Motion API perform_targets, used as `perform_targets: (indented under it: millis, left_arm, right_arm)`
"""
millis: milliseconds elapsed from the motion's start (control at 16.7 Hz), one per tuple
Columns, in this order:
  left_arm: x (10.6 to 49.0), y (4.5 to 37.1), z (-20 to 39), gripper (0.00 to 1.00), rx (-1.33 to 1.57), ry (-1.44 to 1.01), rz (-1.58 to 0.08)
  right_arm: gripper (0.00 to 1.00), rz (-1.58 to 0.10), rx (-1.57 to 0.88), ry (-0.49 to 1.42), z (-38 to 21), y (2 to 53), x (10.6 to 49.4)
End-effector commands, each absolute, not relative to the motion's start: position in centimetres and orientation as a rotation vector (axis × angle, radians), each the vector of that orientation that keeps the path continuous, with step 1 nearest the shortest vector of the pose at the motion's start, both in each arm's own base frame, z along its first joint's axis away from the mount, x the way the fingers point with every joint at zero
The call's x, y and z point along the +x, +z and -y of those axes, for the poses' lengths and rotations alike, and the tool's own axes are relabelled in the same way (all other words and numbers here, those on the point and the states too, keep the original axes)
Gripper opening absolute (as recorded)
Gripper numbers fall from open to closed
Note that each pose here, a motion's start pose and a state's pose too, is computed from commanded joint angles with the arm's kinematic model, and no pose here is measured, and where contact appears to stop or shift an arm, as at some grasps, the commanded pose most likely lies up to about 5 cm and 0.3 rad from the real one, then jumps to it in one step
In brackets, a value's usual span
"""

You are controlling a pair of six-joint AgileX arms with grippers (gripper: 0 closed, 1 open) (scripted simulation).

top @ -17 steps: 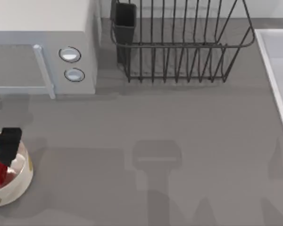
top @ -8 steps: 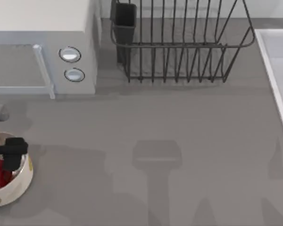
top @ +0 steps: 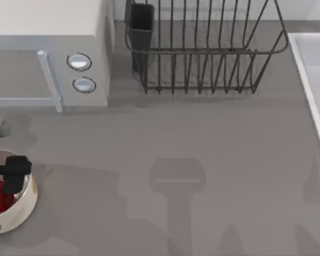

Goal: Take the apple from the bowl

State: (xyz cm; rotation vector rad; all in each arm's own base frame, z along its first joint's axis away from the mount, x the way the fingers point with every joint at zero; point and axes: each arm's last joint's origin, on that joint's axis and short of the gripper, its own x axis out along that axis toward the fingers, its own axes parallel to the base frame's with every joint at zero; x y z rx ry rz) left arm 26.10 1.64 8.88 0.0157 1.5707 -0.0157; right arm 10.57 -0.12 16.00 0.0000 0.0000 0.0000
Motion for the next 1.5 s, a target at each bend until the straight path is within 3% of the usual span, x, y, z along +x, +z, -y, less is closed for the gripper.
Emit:
perform_targets:
  millis: [480, 960, 1020, 1260, 1500]
  left_arm:
    - [26.1, 8.9, -1.6, 0.02, 0.016, -0.016, -1.571]
    - [26.1, 8.9, -1.6, 0.00, 0.016, -0.016, -1.571]
    - [26.2, 12.9, -1.5, 0.00, 0.006, -0.016, -1.469]
    - [27.1, 14.1, -1.5, 0.00, 0.005, -0.017, -1.479]
    - [29.4, 19.4, -1.7, 0.00, 0.005, -0.017, -1.491]
  right_arm:
    - [1.00, 0.000, 0.000, 0.000, 0.1, 16.0, 10.6]
    - [1.00, 0.000, 0.000, 0.000, 0.1, 16.0, 10.6]
    - [1.00, 0.000, 0.000, 0.000, 0.1, 16.0, 10.6]
    - [1.00, 0.000, 0.000, 0.000, 0.1, 16.0, 10.6]
    - [1.00, 0.000, 0.000, 0.000, 0.1, 16.0, 10.6]
